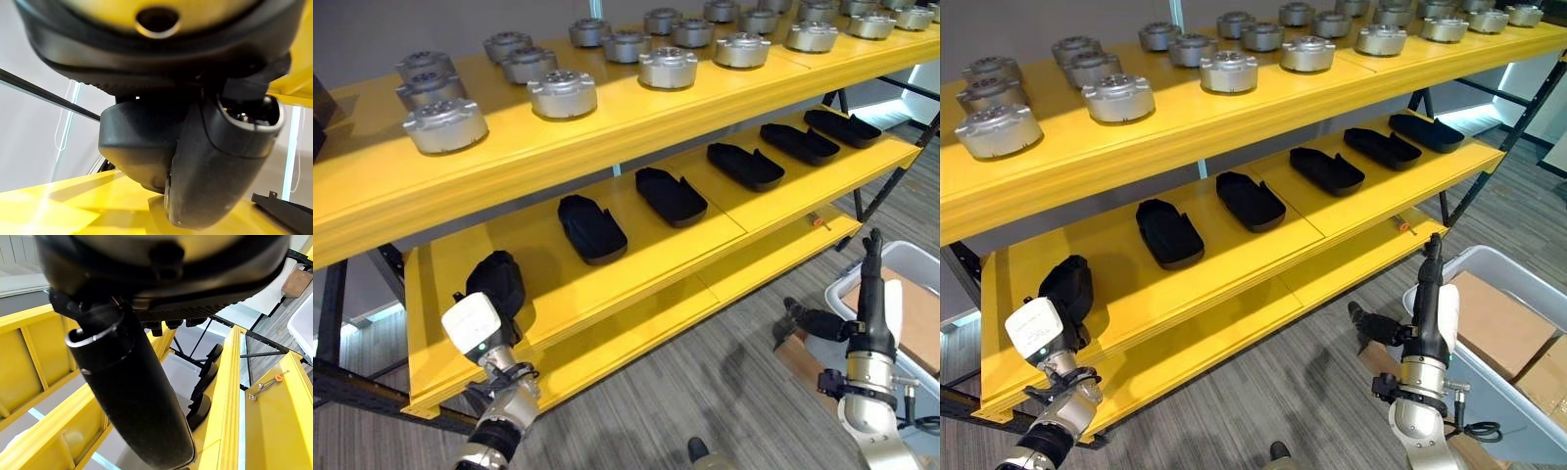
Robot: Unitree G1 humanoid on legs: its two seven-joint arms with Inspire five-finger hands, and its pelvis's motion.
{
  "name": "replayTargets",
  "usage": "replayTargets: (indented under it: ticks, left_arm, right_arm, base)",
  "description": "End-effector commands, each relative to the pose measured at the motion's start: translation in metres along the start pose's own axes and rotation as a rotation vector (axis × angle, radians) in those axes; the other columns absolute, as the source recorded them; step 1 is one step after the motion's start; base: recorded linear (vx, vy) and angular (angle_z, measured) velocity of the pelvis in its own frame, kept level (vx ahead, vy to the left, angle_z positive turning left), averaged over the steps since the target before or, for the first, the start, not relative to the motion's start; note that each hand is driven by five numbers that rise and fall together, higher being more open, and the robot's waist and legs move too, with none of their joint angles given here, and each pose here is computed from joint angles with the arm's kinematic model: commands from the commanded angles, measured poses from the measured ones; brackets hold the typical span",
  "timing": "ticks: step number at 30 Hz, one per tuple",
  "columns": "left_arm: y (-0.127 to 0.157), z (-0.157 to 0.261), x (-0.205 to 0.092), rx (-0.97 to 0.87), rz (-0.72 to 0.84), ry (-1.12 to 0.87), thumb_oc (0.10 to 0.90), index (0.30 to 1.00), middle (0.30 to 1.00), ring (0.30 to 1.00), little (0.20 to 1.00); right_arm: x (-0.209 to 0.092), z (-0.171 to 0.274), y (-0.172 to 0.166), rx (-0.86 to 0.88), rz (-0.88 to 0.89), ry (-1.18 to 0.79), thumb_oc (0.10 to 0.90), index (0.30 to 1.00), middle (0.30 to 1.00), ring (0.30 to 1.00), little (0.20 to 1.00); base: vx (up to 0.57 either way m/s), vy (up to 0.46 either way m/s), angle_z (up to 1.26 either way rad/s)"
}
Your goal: Move parts from the plastic box to the shelf.
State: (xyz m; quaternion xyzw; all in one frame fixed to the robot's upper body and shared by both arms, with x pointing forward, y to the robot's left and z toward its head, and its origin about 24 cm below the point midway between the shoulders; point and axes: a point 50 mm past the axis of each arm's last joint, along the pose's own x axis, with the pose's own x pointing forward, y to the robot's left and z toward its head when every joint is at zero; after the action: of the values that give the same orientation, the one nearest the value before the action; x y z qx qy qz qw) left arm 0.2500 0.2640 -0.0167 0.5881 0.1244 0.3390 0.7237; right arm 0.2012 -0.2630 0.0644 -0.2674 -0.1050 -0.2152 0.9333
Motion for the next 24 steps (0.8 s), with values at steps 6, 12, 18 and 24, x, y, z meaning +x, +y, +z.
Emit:
replayTargets:
  ticks: [6,12,18,24]
  left_arm:
    - [0.026,0.03,0.048,0.003,0.134,-0.05,0.4,0.3,0.3,0.3,0.3]
    - [0.032,0.028,0.049,-0.019,0.174,-0.067,0.4,0.3,0.3,0.3,0.3]
    - [0.041,0.028,0.045,-0.122,0.236,-0.095,0.4,0.3,0.3,0.3,0.3]
    - [0.055,0.038,0.047,-0.156,0.271,-0.14,0.4,0.3,0.3,0.3,0.3]
  right_arm:
    - [0.041,0.063,-0.005,0.111,-0.04,-0.35,0.9,1.0,1.0,1.0,1.0]
    - [0.034,0.069,0.0,0.092,0.059,-0.414,0.9,1.0,1.0,1.0,1.0]
    - [0.029,0.072,0.004,0.098,0.068,-0.435,0.9,1.0,1.0,1.0,1.0]
    - [0.028,0.087,0.016,0.138,0.064,-0.475,0.9,1.0,1.0,1.0,1.0]
  base:
    - [-0.06,0.032,0.0]
    - [0.02,0.048,0.06]
    - [0.01,0.081,0.13]
    - [-0.02,0.062,0.15]
